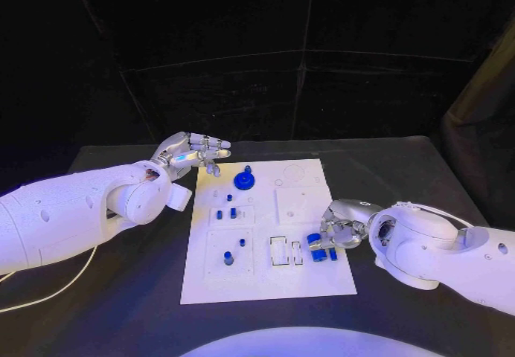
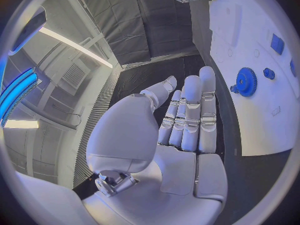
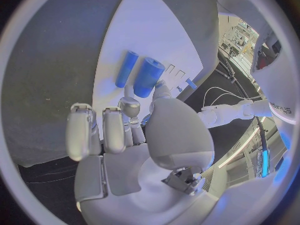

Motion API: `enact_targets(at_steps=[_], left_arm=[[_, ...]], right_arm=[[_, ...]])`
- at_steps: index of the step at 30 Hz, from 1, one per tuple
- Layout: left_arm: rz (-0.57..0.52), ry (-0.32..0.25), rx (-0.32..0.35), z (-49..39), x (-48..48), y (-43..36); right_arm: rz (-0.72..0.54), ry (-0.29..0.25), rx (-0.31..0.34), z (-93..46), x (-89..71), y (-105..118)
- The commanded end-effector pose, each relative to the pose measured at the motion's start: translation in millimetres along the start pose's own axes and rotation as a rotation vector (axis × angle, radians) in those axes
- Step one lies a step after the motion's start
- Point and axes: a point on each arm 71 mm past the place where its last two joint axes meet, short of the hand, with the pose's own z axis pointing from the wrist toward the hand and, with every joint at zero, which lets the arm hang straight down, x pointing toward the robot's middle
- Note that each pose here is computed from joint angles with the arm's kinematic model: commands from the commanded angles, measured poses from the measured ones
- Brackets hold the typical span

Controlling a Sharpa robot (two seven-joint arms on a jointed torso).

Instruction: Assemble the parts on the task board

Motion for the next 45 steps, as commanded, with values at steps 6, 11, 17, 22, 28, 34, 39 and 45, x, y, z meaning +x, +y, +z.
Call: enact_targets(at_steps=[6,11,17,22,28,34,39,45], left_arm=[[-0.009,0.013,0.002,-0.3,0.8,-1.1],[-0.009,0.013,0.001,-0.8,0.1,-1.1],[-0.009,0.012,0.000,-1.4,-0.4,-1.1],[-0.009,0.011,0.000,-2.1,-1.1,-1.1],[-0.009,0.010,-0.001,-2.4,-1.9,-1.0],[-0.010,0.015,-0.002,-1.8,-1.0,-0.9],[-0.011,0.017,-0.004,-1.4,-0.4,-0.7],[-0.011,0.020,-0.005,-1.0,0.4,-0.7]], right_arm=[[-0.089,0.028,-0.002,6.0,11.1,6],[-0.088,0.020,-0.002,7.1,14.8,7],[-0.064,-0.012,-0.004,6.9,14.2,9],[0.002,-0.064,-0.011,3.0,10.7,11],[0.121,-0.105,-0.026,-6.7,7.2,15],[0.210,-0.108,-0.045,-13.3,6.7,23],[0.246,-0.086,-0.048,-12.1,8.5,27],[0.268,-0.050,-0.064,-6.7,12.3,37]])
